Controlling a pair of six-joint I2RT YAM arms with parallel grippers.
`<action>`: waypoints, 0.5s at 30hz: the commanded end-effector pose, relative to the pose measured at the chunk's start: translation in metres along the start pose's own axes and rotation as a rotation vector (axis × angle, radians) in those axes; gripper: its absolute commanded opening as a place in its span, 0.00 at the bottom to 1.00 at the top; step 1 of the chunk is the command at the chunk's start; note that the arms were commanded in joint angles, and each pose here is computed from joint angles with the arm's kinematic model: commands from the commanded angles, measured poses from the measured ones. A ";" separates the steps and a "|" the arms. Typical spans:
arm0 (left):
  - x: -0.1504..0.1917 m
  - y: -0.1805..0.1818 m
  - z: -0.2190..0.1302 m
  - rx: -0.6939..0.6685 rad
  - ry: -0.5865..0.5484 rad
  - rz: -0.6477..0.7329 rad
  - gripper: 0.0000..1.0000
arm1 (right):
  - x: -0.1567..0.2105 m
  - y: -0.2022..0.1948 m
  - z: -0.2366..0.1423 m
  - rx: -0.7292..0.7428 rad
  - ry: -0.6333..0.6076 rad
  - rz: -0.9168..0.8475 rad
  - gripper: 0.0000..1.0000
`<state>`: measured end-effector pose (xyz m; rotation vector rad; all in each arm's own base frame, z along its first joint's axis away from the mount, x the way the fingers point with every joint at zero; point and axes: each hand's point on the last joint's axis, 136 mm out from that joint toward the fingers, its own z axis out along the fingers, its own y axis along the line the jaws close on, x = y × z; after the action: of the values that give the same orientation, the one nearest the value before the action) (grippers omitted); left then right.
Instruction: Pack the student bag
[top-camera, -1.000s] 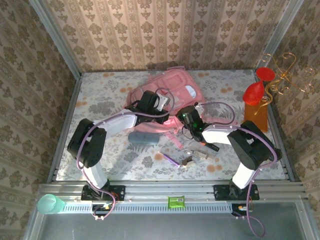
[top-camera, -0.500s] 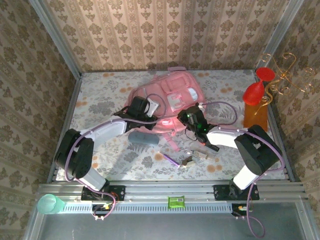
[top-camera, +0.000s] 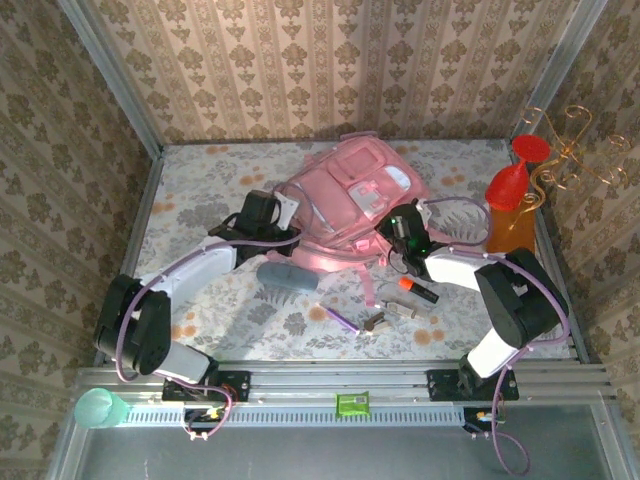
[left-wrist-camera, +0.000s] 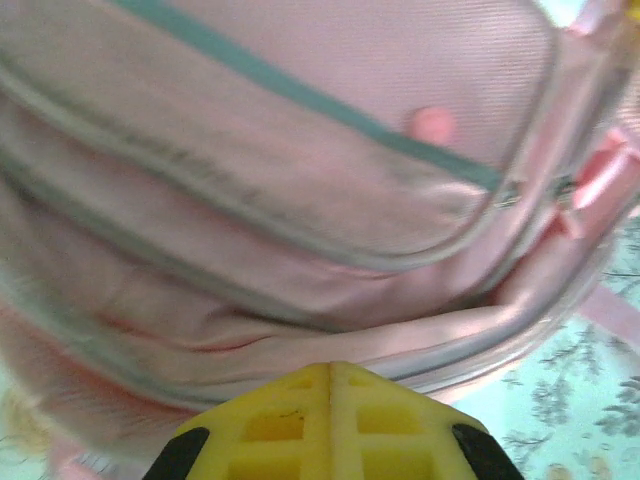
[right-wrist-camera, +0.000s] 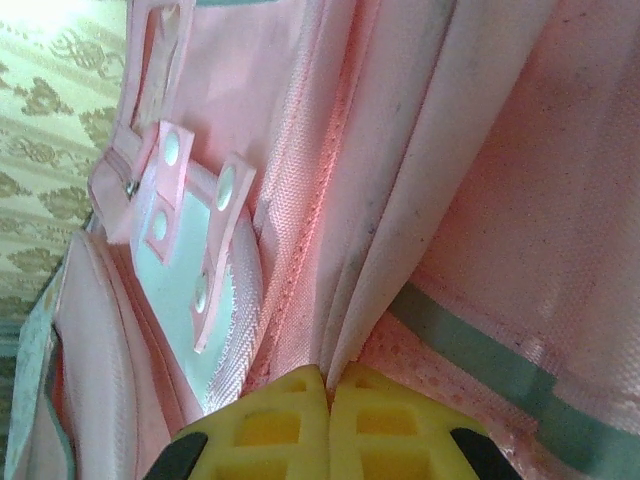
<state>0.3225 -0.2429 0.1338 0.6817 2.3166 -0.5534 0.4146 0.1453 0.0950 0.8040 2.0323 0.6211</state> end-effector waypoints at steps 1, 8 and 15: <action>-0.020 -0.031 0.003 0.079 -0.032 0.053 0.07 | 0.002 0.029 -0.003 -0.092 0.018 -0.035 0.00; -0.016 -0.065 0.036 0.124 0.070 0.030 0.39 | 0.001 0.041 -0.008 -0.109 0.008 -0.038 0.00; 0.002 -0.090 0.061 0.178 0.096 -0.141 0.44 | 0.001 0.046 -0.010 -0.139 0.009 0.022 0.00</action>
<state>0.3030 -0.3337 0.1103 0.7320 2.4008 -0.7400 0.4121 0.1576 0.0975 0.7766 2.0405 0.6490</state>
